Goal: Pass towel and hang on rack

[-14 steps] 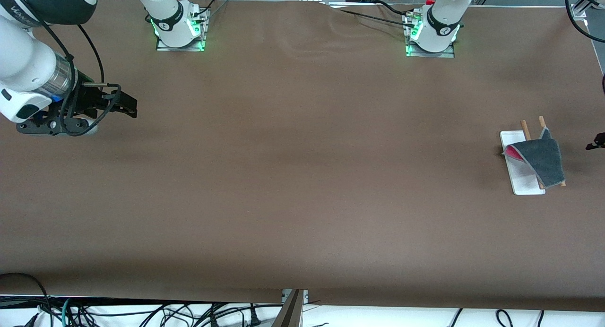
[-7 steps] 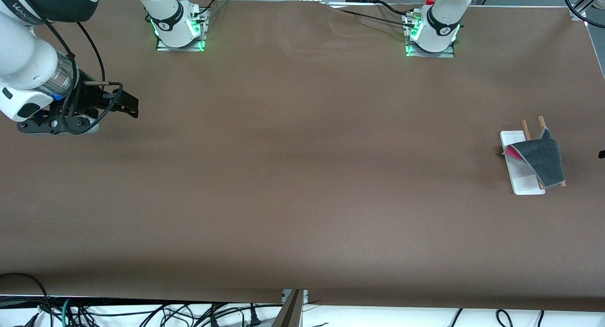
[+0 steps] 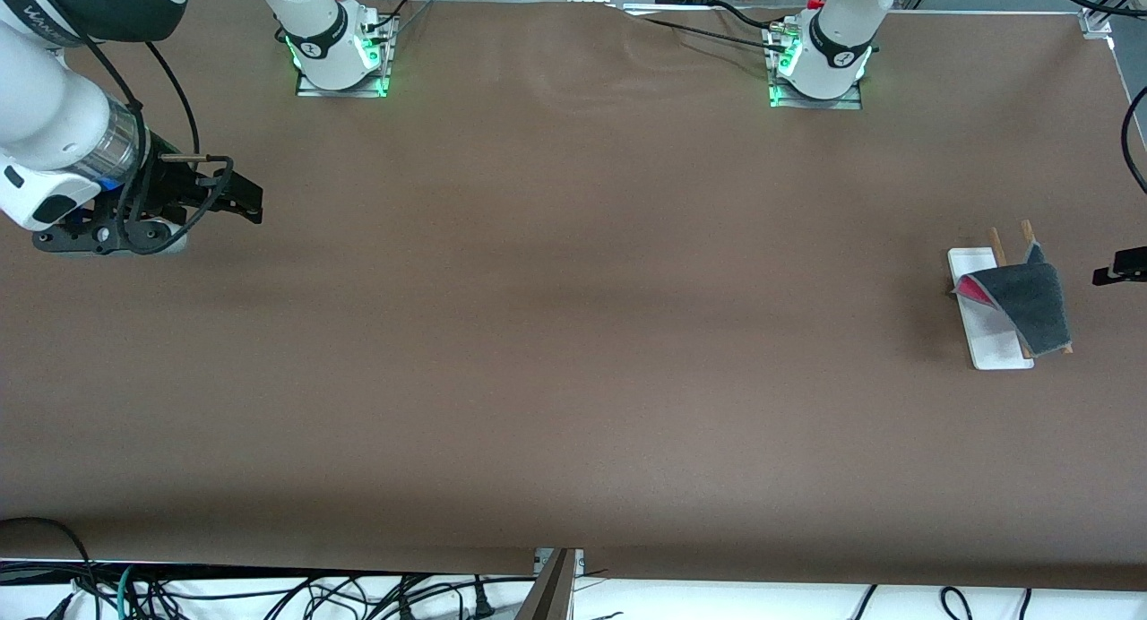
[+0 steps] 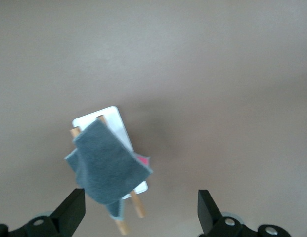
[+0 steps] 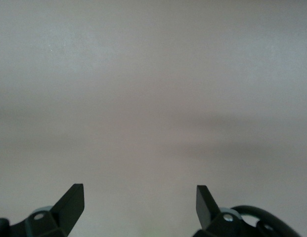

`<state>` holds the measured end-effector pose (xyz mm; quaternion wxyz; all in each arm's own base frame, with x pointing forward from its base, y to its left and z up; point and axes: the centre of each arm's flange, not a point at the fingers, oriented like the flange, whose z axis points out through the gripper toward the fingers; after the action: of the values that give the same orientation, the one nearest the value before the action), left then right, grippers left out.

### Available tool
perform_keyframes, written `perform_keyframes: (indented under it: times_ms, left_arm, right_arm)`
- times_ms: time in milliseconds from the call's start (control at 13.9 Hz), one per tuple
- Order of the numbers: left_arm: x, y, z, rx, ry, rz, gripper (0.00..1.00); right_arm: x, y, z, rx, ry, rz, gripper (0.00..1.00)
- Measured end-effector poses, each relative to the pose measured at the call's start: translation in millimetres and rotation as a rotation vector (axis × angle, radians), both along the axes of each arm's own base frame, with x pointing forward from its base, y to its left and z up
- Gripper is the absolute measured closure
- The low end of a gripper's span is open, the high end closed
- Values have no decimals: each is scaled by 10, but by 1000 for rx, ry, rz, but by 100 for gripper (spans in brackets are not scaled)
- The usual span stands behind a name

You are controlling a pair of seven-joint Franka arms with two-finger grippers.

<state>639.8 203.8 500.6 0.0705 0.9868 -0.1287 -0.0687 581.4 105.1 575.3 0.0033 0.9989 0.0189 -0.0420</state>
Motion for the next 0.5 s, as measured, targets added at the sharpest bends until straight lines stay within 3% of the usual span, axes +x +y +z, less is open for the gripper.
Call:
perform_keyframes:
  times_ms: [215, 502]
  left_arm:
    - [-79, -840, 273, 67, 10, 99, 0]
    - [-459, -1736, 548, 109, -35, 250, 0]
  right_arm:
    - [0, 3, 0, 0, 0, 0, 0]
    - [-1, 7, -1, 0, 0, 1, 0]
